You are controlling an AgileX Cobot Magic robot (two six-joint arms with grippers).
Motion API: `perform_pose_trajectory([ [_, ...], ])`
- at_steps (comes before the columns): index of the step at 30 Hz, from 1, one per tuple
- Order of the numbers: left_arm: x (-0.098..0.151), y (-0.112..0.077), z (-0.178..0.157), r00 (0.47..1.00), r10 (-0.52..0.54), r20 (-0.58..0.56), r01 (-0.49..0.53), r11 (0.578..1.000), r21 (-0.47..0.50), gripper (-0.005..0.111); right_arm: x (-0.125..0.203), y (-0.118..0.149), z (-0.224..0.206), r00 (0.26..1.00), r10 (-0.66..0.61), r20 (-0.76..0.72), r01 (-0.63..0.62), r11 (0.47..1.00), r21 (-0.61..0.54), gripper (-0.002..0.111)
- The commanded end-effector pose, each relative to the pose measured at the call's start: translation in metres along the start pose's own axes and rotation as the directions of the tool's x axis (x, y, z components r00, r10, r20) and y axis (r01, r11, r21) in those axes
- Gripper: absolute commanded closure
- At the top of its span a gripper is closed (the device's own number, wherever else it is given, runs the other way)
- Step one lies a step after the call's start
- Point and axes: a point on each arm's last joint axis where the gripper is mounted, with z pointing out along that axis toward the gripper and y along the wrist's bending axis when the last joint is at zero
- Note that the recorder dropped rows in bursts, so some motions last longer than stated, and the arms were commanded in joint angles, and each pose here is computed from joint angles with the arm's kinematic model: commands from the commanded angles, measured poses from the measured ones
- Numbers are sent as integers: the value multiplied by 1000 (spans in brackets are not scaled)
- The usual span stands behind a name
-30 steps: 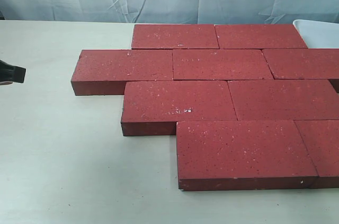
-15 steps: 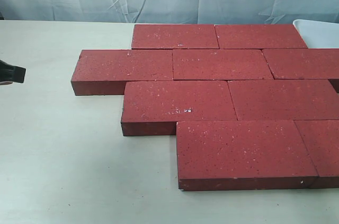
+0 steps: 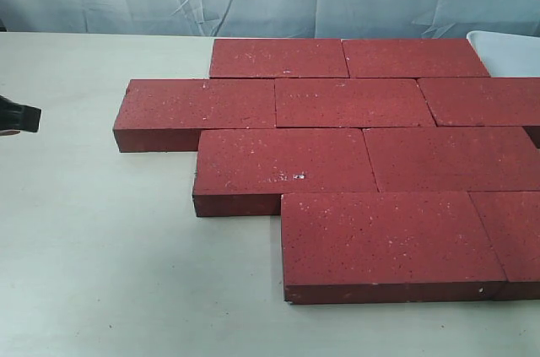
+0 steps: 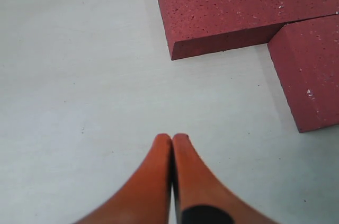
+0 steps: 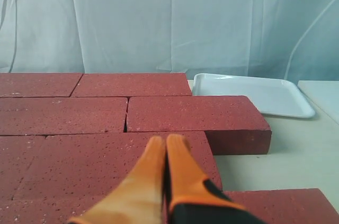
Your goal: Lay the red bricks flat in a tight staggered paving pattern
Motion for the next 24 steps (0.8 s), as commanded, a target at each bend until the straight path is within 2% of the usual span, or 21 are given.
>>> perform_pose_trajectory([
  [1,0,-1,-1,1000,9,9,-9,1000,0,107,-1,0,0,1000,-15,12,15,1000,7,109],
  [18,0,-1,-1,1000,9,9,-9,1000,0,107,-2,0,0,999,-23,26,23,1000,6,109],
  [24,0,-1,-1,1000,9,9,-9,1000,0,107,10,-1,-1,994,-17,-105,18,1000,15,109],
])
